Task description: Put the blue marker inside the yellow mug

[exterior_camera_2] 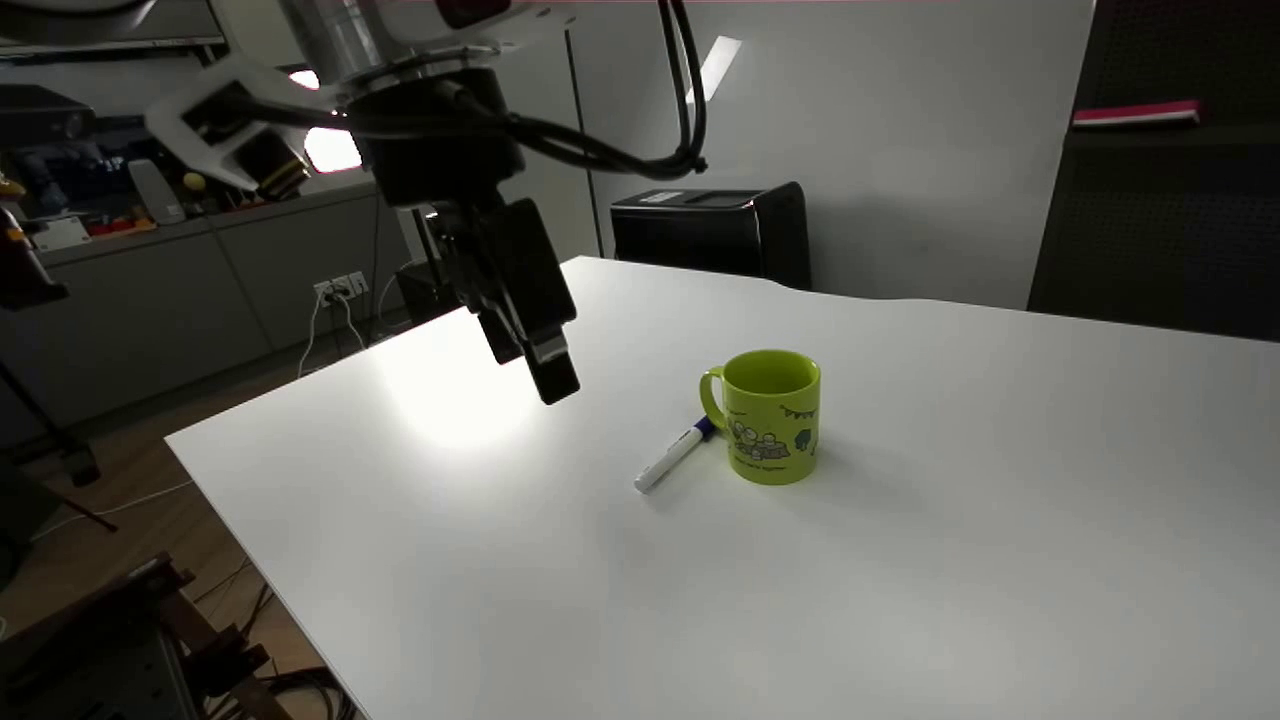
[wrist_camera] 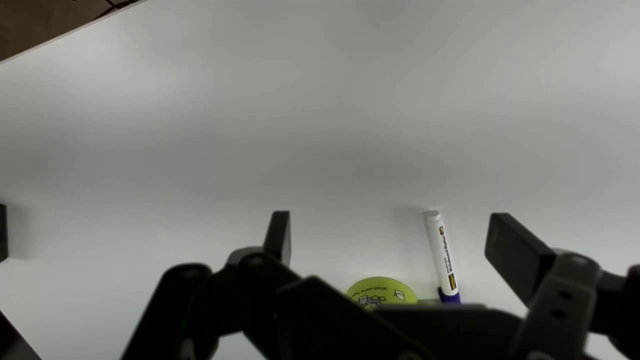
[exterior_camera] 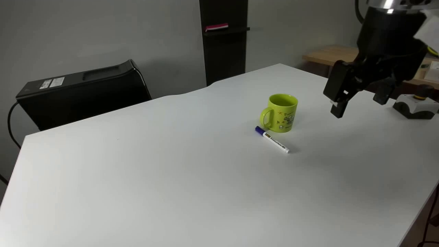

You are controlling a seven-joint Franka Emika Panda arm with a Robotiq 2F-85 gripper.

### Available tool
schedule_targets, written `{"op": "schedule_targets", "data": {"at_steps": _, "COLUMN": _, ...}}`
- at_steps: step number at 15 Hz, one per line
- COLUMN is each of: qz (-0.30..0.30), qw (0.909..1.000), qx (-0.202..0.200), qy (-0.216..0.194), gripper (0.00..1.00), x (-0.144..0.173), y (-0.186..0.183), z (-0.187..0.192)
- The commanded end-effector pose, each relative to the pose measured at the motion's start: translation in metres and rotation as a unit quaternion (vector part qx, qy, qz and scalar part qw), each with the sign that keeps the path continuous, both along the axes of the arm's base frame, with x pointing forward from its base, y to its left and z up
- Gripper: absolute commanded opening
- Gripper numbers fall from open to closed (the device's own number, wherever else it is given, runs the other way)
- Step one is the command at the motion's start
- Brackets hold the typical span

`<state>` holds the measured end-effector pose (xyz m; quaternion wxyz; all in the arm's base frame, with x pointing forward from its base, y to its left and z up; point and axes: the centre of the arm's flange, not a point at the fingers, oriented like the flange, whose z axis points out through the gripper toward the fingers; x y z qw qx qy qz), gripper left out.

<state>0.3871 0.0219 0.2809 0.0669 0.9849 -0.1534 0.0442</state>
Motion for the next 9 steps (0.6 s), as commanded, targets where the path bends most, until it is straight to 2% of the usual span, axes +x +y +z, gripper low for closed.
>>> {"op": "schedule_targets", "data": {"at_steps": 1, "qz": 0.000, "qw": 1.0000, "qx": 0.000, "qy": 0.000, "gripper": 1.00, "x": 0.000, "y": 0.000, "z": 0.000}}
{"op": "schedule_targets", "data": {"at_steps": 3, "qz": 0.012, "qw": 0.9998, "qx": 0.009, "qy": 0.013, "gripper": 1.00, "x": 0.004, "y": 0.000, "z": -0.008}}
{"op": "schedule_targets", "data": {"at_steps": 7, "qz": 0.064, "qw": 0.9956, "qx": 0.035, "qy": 0.059, "gripper": 1.00, "x": 0.024, "y": 0.008, "z": -0.069}}
{"op": "schedule_targets", "data": {"at_steps": 9, "qz": 0.082, "qw": 0.9939, "qx": 0.039, "qy": 0.064, "gripper": 1.00, "x": 0.032, "y": 0.018, "z": -0.098}}
